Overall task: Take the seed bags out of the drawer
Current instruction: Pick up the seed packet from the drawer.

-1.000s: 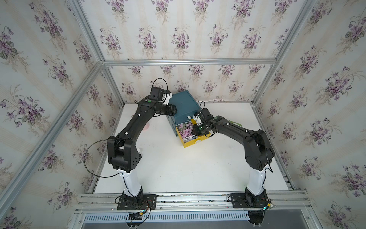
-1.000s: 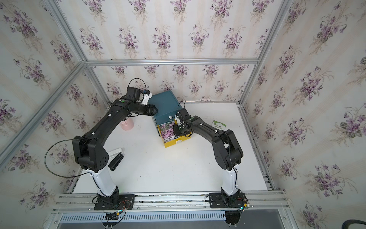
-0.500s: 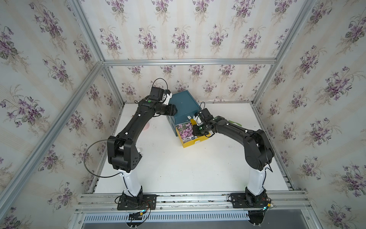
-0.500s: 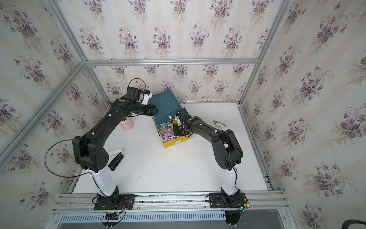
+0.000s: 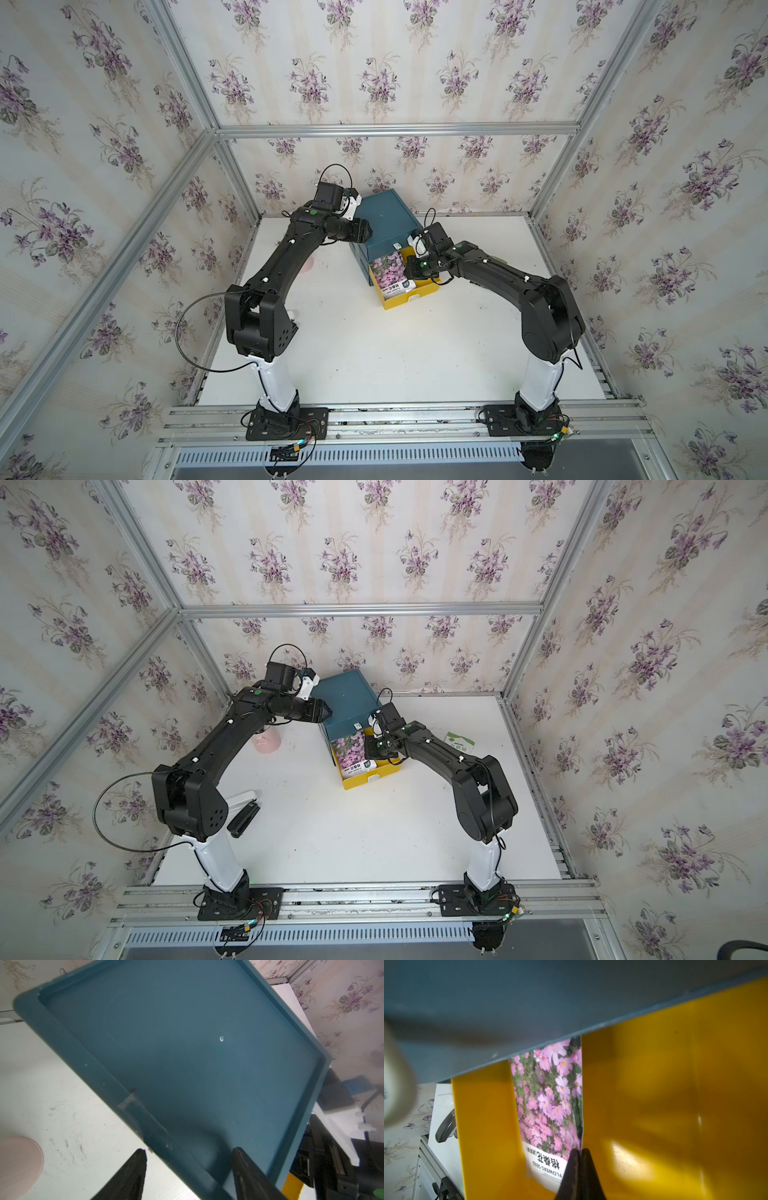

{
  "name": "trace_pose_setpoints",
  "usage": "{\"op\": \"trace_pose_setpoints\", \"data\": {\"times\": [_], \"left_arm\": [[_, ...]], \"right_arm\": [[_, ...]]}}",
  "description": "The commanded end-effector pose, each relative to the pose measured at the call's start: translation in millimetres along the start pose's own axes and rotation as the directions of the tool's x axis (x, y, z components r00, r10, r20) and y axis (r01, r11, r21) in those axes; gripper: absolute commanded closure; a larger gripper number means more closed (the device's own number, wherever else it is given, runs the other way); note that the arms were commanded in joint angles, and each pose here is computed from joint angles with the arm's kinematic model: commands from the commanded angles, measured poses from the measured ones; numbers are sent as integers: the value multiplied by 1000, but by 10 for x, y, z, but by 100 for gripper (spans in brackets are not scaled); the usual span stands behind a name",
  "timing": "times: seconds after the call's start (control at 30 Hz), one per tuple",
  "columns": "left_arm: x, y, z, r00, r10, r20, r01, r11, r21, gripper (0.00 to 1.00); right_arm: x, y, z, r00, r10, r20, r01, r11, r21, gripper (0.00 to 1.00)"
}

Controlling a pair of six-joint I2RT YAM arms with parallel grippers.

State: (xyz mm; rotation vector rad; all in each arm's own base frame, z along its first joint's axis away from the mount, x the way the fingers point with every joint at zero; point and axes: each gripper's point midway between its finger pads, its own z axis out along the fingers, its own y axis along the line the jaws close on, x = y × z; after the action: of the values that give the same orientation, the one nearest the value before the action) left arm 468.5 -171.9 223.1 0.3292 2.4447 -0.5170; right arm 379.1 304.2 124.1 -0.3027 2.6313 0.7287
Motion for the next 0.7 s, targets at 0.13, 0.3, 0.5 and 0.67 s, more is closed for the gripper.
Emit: {"op": "trace_pose_setpoints", "data": {"times": [0.13, 0.3, 0.5, 0.67], "left_arm": [[400, 110, 48, 987, -13, -158, 5, 999, -50, 32], [401, 112, 47, 987, -14, -159, 7, 999, -48, 32], [399, 108, 47, 987, -12, -160, 4, 999, -46, 32], [395, 110, 45, 987, -11, -159, 4, 999, -47, 32]], "right_arm": [[-87, 13, -162, 999, 10, 31, -10, 1000, 2, 100], [-112, 3, -239, 999, 15, 39, -15, 1000, 0, 100], [-123, 35, -337, 999, 22, 43, -21, 1000, -14, 100], [-121, 78, -428, 999, 23, 47, -22, 999, -25, 100]]}}
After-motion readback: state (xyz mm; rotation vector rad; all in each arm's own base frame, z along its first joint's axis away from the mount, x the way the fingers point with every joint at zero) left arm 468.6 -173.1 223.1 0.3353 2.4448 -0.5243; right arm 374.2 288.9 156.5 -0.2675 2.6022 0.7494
